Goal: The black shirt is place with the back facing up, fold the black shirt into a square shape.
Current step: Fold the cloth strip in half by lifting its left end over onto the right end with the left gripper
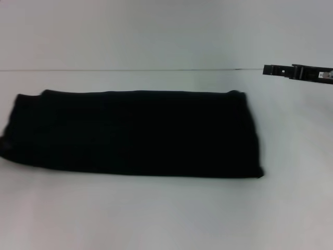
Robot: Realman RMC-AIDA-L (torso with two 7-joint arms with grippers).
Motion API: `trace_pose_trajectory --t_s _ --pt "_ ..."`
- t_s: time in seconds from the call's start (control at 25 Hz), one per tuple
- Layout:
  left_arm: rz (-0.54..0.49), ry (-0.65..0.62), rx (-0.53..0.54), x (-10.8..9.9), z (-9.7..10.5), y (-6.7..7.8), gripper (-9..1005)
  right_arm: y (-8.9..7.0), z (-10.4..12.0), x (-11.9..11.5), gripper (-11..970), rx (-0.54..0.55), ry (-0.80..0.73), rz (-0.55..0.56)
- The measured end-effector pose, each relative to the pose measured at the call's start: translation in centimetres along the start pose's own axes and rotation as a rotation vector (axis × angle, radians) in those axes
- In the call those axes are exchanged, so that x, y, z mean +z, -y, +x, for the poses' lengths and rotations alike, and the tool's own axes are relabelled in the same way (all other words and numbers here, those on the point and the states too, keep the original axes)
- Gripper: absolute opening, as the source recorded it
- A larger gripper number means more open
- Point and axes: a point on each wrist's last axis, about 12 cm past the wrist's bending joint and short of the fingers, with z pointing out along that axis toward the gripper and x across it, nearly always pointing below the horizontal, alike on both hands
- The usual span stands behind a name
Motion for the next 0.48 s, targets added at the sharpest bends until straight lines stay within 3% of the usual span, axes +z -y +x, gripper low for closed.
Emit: trace_pose_trajectory --t_s 0.12,0.24,0.36,0.4,0.44,0.48 --pt "-0.001 0.03 -0.005 -2.1 -0.3 -1.2 50 -0.2 -0.1 0.2 859 0.007 0.007 -0.002" --pt "0.041 0.025 0.023 -3.1 -0.8 -0.6 50 -0.4 -0.1 0.4 859 0.011 0.013 -0.005" --pt "0.188 -0.009 0.11 -2.7 -1.9 2.6 51 -0.5 0.0 0.5 859 0.01 0.017 -0.003" --pt "0.325 -0.059 0.191 -1.5 -2.5 6.1 51 -0.4 0.0 0.5 859 0.01 0.018 0.001" --pt "0.325 -0.059 0.191 -1.5 -2.5 6.1 57 -0.3 0.1 0.4 859 0.011 0.021 0.003" --pt "0.389 -0.096 0.23 -0.6 -2.7 8.0 63 -0.3 0.2 0.4 859 0.01 0.02 0.003"
